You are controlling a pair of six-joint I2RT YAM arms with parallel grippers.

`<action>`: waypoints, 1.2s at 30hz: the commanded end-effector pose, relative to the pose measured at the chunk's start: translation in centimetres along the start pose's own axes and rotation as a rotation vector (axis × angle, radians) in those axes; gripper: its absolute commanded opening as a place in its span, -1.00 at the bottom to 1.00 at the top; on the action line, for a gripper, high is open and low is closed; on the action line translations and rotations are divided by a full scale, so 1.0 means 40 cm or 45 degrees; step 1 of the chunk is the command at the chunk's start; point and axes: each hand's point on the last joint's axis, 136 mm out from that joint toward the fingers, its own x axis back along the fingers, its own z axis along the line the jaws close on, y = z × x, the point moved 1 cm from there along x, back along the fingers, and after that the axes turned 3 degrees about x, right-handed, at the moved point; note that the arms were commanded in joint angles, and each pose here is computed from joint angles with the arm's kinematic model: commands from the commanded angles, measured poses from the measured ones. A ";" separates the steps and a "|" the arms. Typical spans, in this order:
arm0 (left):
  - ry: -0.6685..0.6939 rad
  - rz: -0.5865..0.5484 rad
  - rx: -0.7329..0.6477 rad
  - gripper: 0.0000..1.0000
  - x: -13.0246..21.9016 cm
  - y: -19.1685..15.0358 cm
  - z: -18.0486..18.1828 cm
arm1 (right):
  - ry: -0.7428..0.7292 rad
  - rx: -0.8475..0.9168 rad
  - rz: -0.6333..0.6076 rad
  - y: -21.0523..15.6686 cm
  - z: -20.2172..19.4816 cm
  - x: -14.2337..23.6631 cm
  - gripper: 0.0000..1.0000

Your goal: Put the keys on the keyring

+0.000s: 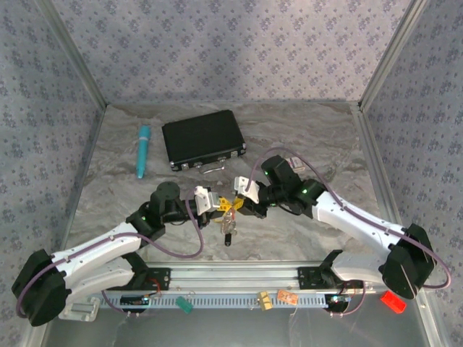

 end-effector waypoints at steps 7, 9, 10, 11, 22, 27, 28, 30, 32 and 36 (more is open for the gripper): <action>-0.013 -0.085 -0.028 -1.00 0.003 0.035 -0.006 | 0.002 0.057 -0.100 0.032 0.022 0.036 -0.52; -0.013 -0.088 -0.023 -1.00 0.002 0.035 -0.006 | 0.004 0.064 -0.108 0.039 0.023 0.035 -0.53; -0.013 -0.090 -0.023 -1.00 0.002 0.036 -0.007 | 0.005 0.068 -0.112 0.042 0.023 0.034 -0.53; -0.011 -0.092 -0.022 -1.00 0.003 0.037 -0.006 | 0.007 0.070 -0.114 0.045 0.022 0.032 -0.54; -0.007 -0.109 -0.024 -1.00 0.004 0.044 -0.004 | 0.011 0.082 -0.133 0.065 0.010 0.010 -0.72; 0.017 -0.090 -0.005 -1.00 0.003 0.041 0.004 | -0.007 0.094 -0.103 0.064 0.003 0.016 -1.00; 0.027 -0.078 -0.002 -0.89 0.002 0.039 0.008 | -0.014 0.099 -0.087 0.063 0.001 0.019 -1.00; 0.048 -0.040 0.011 -0.45 0.001 0.027 0.015 | -0.024 0.114 -0.043 0.057 0.000 0.026 -1.00; 0.064 -0.016 0.011 -0.20 0.003 0.021 0.020 | -0.034 0.134 0.012 0.049 -0.001 0.030 -1.00; 0.069 0.056 0.003 -0.10 0.004 0.008 0.022 | -0.040 0.184 0.140 0.034 -0.002 0.037 -1.00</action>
